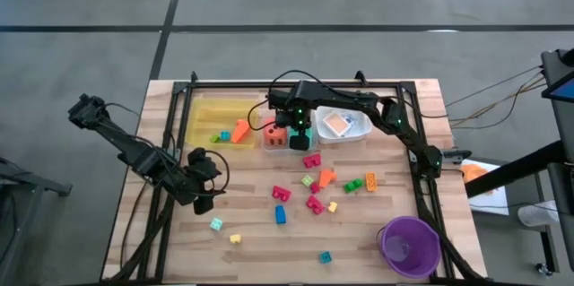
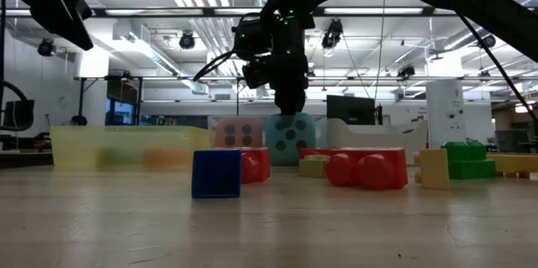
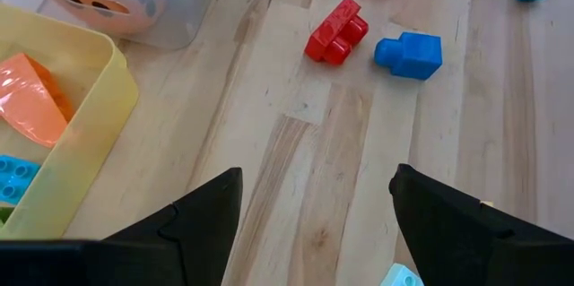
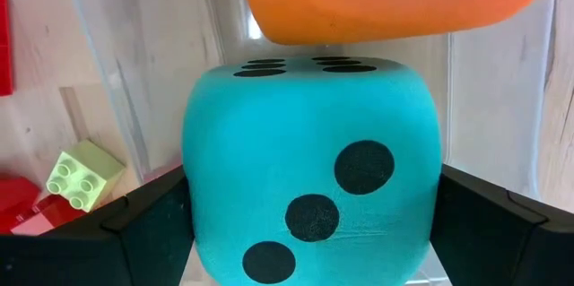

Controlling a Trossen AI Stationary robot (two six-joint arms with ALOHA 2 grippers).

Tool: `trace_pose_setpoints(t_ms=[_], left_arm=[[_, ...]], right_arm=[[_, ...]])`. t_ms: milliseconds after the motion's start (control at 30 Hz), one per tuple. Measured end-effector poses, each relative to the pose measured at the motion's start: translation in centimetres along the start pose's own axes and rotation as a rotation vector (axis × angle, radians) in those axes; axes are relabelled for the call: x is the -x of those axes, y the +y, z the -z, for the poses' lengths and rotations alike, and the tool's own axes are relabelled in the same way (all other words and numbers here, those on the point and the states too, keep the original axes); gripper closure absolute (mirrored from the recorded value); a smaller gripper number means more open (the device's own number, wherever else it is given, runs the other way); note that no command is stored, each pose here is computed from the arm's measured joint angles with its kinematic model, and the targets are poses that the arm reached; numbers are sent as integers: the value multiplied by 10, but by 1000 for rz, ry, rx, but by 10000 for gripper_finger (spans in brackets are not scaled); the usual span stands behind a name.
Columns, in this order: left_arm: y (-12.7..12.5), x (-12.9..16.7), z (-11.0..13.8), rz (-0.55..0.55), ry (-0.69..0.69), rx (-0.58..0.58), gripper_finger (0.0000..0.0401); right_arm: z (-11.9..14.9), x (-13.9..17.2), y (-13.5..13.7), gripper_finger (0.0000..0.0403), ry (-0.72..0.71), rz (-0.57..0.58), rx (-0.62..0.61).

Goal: Pick & Place Toys
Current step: Put the blue dice into the transparent bin, then put the red game piece into the yellow bin

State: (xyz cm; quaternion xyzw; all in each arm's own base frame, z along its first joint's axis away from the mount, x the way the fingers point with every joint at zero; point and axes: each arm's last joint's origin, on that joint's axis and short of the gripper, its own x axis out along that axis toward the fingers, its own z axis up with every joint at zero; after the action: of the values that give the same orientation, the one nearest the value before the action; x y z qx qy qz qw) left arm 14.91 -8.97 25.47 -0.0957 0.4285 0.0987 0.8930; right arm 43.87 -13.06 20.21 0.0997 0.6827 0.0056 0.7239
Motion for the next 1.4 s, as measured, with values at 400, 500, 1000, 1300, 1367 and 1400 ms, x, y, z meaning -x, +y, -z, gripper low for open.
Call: trace_pose_setpoints(t_ms=[400, 500, 1000, 1300, 1367, 1400], left_arm=[[0, 0, 0, 0, 0, 0, 121], [0, 0, 0, 0, 0, 0, 121], [0, 0, 0, 0, 0, 0, 120], [0, 0, 0, 0, 1, 0, 120], [0, 0, 0, 0, 0, 0, 120], [0, 0, 0, 0, 0, 0, 120]], right_arm=[[-1, 0, 0, 41, -10, 2, 11], [0, 2, 0, 41, -10, 9, 10], [-2, 24, 5, 5, -52, 94, -99], [5, 50, 10, 7, -78, 110, -108], [8, 54, 11, 7, -74, 112, -124], [9, 56, 12, 7, -72, 113, -138]])
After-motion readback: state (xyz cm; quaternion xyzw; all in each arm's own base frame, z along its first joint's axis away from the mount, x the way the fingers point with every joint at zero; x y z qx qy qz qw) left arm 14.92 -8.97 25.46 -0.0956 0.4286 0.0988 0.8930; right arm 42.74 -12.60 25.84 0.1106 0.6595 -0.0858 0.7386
